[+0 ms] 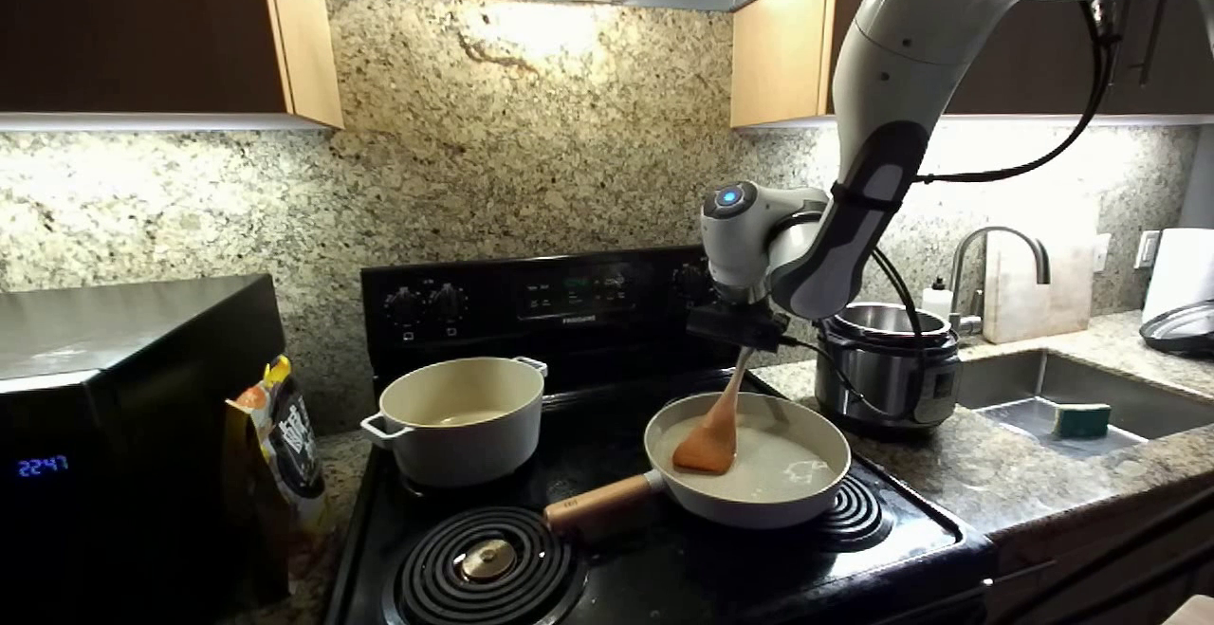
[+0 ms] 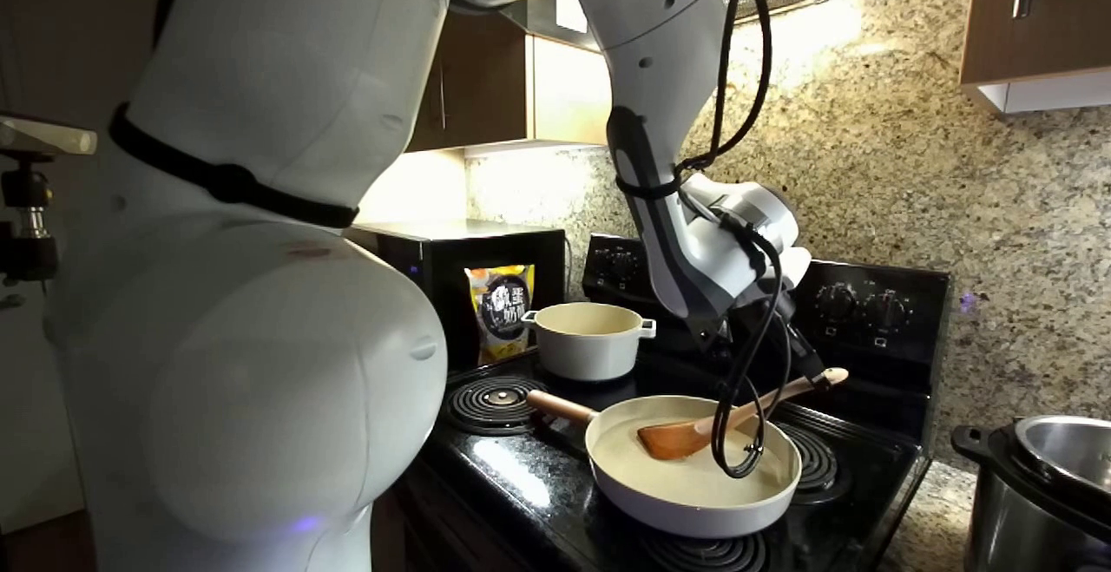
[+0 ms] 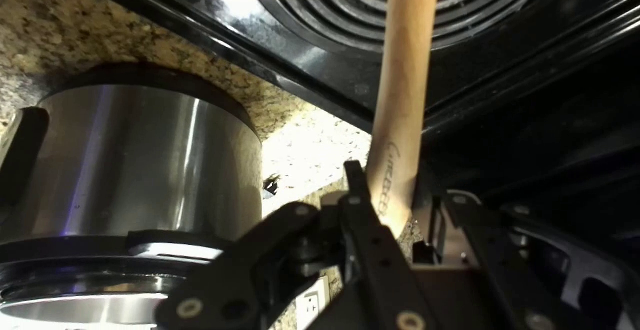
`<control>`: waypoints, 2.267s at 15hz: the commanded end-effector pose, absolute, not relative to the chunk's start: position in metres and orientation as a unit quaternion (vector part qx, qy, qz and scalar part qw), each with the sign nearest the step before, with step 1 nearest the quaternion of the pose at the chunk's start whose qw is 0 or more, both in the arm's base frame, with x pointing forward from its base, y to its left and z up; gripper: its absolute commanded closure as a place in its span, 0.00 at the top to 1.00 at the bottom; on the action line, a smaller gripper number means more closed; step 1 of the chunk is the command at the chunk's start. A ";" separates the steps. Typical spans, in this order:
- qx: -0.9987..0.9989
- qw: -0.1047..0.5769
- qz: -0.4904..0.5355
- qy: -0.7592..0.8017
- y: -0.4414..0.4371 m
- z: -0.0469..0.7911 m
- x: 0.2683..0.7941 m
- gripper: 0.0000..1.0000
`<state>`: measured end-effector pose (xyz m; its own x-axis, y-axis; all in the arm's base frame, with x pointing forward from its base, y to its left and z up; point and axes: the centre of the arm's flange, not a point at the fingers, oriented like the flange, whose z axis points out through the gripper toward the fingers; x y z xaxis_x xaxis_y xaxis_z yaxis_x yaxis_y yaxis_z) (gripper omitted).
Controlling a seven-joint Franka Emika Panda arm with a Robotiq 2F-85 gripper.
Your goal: Use the spatula to stir the contents in the pan
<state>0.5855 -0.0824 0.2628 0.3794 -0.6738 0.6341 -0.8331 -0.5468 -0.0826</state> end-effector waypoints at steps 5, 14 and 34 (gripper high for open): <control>0.803 0.163 0.319 -0.476 -0.142 0.268 0.577 0.11; 0.811 0.171 0.287 -0.480 -0.140 0.247 0.546 0.11; 0.818 0.162 0.311 -0.456 -0.143 0.265 0.571 0.11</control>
